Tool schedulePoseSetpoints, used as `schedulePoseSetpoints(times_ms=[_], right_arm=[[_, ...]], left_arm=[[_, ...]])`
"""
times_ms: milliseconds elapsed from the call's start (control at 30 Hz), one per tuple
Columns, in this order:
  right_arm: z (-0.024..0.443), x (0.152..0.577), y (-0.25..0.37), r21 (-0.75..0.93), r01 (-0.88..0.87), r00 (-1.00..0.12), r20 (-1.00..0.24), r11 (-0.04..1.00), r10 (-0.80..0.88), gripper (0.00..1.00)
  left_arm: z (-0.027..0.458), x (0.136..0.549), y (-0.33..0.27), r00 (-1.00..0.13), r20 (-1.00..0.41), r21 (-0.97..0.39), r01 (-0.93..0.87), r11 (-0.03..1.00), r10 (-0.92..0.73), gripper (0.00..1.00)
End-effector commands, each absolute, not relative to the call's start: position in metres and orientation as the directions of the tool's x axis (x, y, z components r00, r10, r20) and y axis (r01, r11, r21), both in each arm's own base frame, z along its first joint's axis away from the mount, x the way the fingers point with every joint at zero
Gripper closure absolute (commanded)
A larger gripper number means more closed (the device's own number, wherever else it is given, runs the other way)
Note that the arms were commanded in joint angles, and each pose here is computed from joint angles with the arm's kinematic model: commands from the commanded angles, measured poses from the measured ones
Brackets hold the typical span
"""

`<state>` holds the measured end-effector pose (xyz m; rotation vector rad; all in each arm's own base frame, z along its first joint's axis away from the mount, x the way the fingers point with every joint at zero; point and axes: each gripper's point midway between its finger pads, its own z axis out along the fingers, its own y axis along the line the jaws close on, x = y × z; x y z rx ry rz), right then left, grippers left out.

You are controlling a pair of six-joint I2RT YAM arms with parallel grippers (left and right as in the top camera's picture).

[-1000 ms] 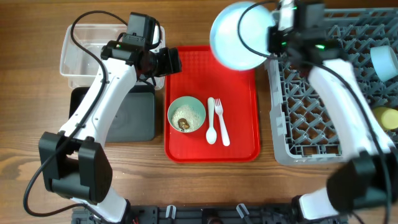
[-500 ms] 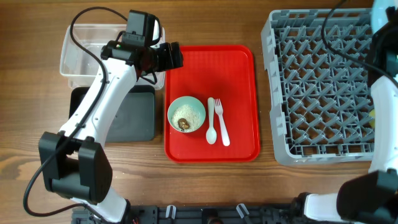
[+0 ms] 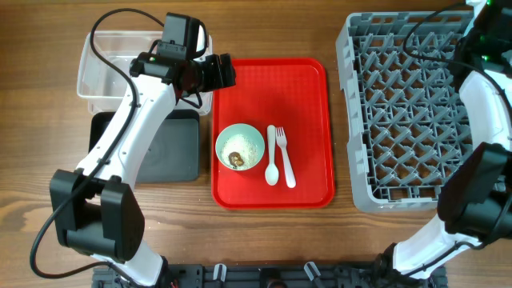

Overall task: Sort waste into correct bins and load items into the dishwasher rack
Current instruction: 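Lift the plate and stand it upright in the rack, then reach the right gripper to the white fork and grasp it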

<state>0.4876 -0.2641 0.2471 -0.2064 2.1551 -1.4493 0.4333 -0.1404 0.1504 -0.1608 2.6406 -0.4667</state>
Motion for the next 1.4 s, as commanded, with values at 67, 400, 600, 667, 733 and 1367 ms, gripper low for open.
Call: schedulePoseSetpoints(times_ms=[67, 400, 600, 667, 733, 1367], right_arm=[[0.198, 0.498, -0.241, -0.755, 0.172, -0.809, -0.475, 0.632, -0.347, 0.94], [0.262, 0.499, -0.168, -0.520, 0.200, -0.616, -0.726, 0.830, -0.307, 0.20], [0.234, 0.446, -0.011, 0.152, -0.137, -0.709, -0.706, 0.979, 0.010, 0.30], [0.210, 0.413, 0.044, 0.230, -0.235, -0.812, -0.580, 0.944, -0.061, 0.31], [0.192, 0.381, 0.092, 0.243, -0.322, -0.864, -0.471, 0.915, -0.179, 0.30], [0.045, 0.299, 0.190, 0.117, -0.213, -0.976, 0.025, 0.970, -0.217, 0.31]], left_arm=[[0.162, 0.434, -0.139, -0.877, -0.438, -0.354, -0.033, 0.935, -0.197, 0.08], [0.162, 0.434, -0.139, -0.877, -0.438, -0.353, -0.033, 0.935, -0.196, 0.06], [0.156, 0.424, -0.137, -0.896, -0.400, -0.340, -0.049, 0.939, -0.192, 0.04], [0.154, 0.421, -0.136, -0.903, -0.386, -0.335, -0.055, 0.941, -0.190, 0.03], [0.152, 0.417, -0.135, -0.910, -0.370, -0.330, -0.061, 0.942, -0.189, 0.03], [0.149, 0.411, -0.057, -0.871, -0.337, -0.228, -0.293, 0.929, -0.357, 0.00]])
